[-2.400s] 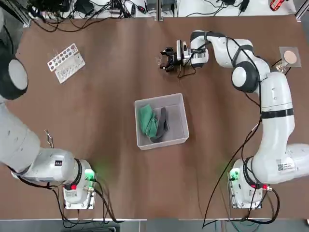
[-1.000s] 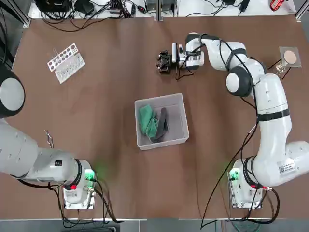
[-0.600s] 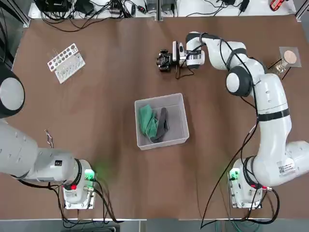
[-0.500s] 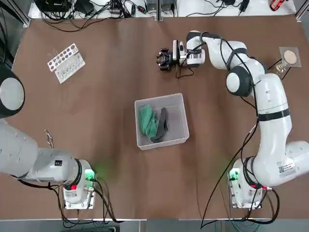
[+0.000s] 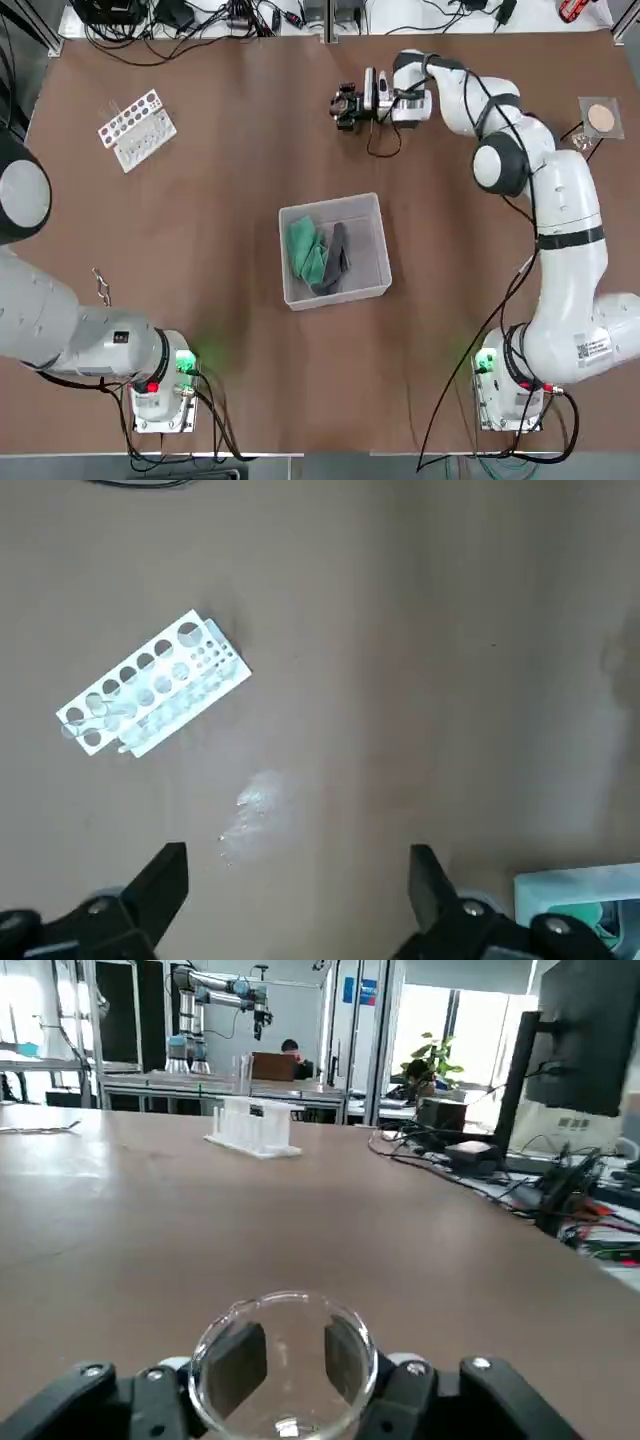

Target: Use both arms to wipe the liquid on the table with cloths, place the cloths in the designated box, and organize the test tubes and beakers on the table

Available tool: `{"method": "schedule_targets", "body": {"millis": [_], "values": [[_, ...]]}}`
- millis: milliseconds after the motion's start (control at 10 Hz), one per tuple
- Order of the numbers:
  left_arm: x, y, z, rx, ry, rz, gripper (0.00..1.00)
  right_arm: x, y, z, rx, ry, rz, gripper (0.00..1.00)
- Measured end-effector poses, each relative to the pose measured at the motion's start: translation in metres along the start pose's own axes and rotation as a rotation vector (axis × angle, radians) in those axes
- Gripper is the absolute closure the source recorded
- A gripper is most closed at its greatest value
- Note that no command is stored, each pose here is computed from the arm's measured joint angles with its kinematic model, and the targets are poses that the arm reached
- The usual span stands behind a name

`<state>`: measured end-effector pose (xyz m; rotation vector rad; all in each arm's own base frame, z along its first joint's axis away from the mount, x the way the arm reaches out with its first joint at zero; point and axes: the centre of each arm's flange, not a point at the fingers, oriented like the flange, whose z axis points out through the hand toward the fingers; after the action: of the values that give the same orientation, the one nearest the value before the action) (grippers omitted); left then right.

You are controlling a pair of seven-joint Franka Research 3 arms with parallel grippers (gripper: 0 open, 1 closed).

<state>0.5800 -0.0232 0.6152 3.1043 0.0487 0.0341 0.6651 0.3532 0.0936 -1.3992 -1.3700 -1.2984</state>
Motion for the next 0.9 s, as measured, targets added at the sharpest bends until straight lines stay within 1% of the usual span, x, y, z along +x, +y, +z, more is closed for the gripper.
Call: {"method": "schedule_targets", "body": {"millis": [200,400,700,900], "values": [[0.0,0.0,0.0,0.0,0.001,0.0,0.02,0.01,0.027,-0.03,-0.029,-0.044,-0.052,0.63],[0.0,0.0,-0.001,0.0,0.001,0.0,0.02,0.017,0.055,-0.072,-0.05,-0.109,-0.105,0.63],[0.0,-0.001,-0.001,0.0,0.001,-0.001,0.02,0.028,0.101,-0.166,-0.087,-0.214,-0.154,0.61],[0.001,-0.001,0.0,0.0,0.0,-0.001,0.02,0.049,0.131,-0.242,-0.11,-0.286,-0.206,0.61]]}}
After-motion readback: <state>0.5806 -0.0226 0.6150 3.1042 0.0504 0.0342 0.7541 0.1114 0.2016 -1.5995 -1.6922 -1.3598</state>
